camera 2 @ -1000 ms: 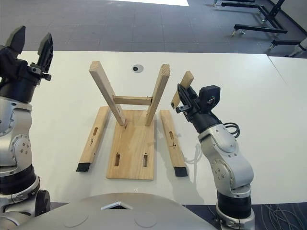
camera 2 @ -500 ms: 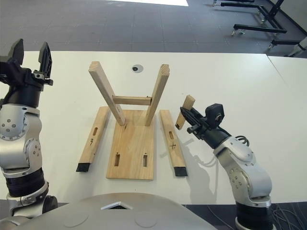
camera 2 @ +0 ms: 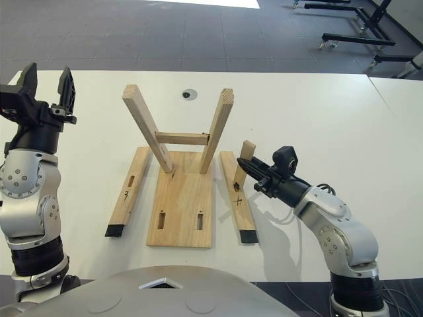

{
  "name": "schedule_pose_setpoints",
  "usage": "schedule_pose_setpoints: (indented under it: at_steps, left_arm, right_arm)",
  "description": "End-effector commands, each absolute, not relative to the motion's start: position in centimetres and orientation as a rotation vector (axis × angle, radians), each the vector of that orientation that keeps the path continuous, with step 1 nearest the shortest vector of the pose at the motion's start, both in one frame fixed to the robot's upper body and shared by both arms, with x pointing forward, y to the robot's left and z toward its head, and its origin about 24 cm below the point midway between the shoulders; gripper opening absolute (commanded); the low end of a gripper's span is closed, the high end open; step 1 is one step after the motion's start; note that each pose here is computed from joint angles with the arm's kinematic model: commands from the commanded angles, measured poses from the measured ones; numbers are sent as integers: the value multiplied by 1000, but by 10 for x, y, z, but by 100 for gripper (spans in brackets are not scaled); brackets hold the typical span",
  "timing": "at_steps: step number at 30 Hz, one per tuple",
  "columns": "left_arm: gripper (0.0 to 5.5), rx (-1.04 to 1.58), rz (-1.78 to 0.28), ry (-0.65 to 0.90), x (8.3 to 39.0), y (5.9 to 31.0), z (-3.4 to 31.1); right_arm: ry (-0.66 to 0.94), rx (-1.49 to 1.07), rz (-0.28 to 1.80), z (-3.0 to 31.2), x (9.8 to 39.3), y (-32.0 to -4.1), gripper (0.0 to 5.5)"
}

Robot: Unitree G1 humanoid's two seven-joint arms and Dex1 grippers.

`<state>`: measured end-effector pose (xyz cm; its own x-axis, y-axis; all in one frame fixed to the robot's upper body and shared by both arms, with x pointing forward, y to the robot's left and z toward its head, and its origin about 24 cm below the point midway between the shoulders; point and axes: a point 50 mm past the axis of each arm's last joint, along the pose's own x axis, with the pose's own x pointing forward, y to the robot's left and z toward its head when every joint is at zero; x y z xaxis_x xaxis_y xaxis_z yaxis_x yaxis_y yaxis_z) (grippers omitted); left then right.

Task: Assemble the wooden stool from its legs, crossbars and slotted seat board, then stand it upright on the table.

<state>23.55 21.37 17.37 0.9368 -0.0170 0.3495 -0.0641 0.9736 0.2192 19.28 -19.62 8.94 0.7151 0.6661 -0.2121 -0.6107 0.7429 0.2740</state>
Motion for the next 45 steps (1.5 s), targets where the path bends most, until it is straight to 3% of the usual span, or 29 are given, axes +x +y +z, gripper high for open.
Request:
schedule_pose_setpoints:
  at_steps: [1,12,30,38,42,45]
  left_arm:
    - [279,242,15,-342,237,213,174]
    - [279,247,7,-347,241,210,175]
    - [279,275,-38,-359,258,207,178]
    - [279,259,-22,-370,261,211,178]
    - [279,249,-47,-385,268,207,181]
    - [279,246,-60,-390,272,205,180]
  right_arm:
    - [346,116,707,83,198,-199,39]
    - [305,-26,676,80,208,-210,39]
    - [121,-87,588,104,221,-208,39]
    - [-199,-20,376,172,236,-249,39]
    - [-183,68,325,111,294,-140,39]
    - [-198,68,272,100,304,-132,39]
